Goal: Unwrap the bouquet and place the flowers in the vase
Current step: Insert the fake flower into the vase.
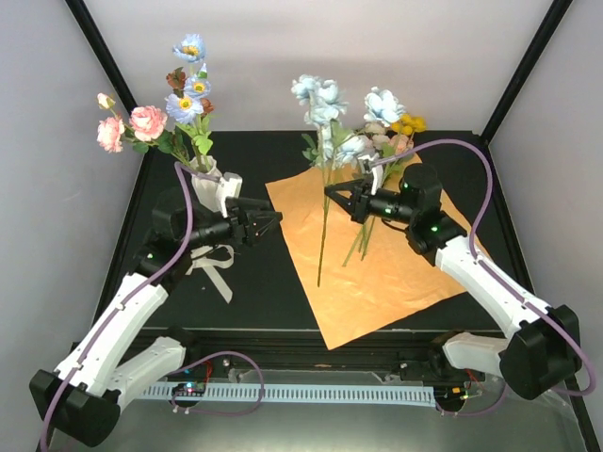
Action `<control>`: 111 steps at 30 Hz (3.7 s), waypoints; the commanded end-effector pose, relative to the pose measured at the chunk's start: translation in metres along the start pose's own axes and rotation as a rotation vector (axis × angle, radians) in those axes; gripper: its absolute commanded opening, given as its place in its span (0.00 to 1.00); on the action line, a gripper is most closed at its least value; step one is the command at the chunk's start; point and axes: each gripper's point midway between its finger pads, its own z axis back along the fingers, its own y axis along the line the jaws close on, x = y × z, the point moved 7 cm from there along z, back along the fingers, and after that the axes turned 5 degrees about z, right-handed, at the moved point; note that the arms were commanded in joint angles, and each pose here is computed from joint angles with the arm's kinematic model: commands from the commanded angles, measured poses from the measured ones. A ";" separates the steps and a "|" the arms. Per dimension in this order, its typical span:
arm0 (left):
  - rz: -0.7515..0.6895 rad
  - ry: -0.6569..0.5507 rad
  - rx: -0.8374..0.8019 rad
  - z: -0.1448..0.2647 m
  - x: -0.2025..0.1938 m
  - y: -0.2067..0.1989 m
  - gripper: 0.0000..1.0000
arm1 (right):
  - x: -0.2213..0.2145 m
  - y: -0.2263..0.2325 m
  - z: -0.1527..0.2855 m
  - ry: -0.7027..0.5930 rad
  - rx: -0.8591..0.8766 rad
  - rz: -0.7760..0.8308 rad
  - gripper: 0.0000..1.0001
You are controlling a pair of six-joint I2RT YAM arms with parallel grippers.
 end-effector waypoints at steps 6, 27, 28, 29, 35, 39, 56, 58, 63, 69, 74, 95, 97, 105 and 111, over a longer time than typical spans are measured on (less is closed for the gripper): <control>0.057 0.048 -0.262 -0.009 0.011 -0.025 0.71 | -0.004 0.069 -0.011 0.075 0.324 0.186 0.01; 0.099 0.096 -0.388 -0.018 0.008 -0.033 0.43 | -0.006 0.102 -0.029 0.130 0.483 0.171 0.01; 0.103 0.098 -0.388 -0.018 0.008 -0.032 0.39 | -0.006 0.103 -0.030 0.132 0.488 0.171 0.01; 0.103 0.099 -0.389 -0.019 0.008 -0.032 0.35 | -0.005 0.104 -0.031 0.134 0.494 0.171 0.01; 0.088 0.093 -0.393 -0.017 0.009 -0.034 0.12 | -0.007 0.104 -0.035 0.153 0.504 0.158 0.02; 0.072 0.091 -0.393 -0.016 0.008 -0.034 0.02 | -0.012 0.099 -0.037 0.176 0.459 0.148 0.08; -0.116 -0.094 -0.066 0.007 0.021 -0.028 0.02 | -0.008 0.081 -0.017 0.165 0.135 0.225 1.00; -0.144 -0.153 0.041 0.017 0.025 -0.025 0.02 | -0.006 0.078 -0.012 0.162 0.070 0.224 1.00; -0.190 -0.313 0.290 0.046 0.033 -0.017 0.02 | -0.002 0.079 0.000 0.125 0.001 0.230 1.00; -0.350 -0.467 0.537 0.082 0.058 -0.025 0.02 | -0.004 0.074 0.009 0.115 -0.068 0.243 1.00; -0.473 -0.605 0.696 0.107 0.081 -0.035 0.02 | -0.004 0.075 0.014 0.103 -0.082 0.245 1.00; -0.726 -0.991 0.987 0.141 0.154 -0.059 0.02 | -0.006 0.079 0.034 0.072 -0.122 0.297 1.00; -0.703 -1.003 0.978 0.140 0.158 -0.053 0.02 | -0.005 0.080 0.035 0.070 -0.123 0.303 1.00; -0.605 -0.931 0.890 0.124 0.158 -0.022 0.02 | -0.005 0.079 0.038 0.072 -0.137 0.320 1.00; -0.558 -0.838 0.915 0.112 0.143 0.006 0.01 | -0.006 0.079 0.039 0.074 -0.143 0.323 1.00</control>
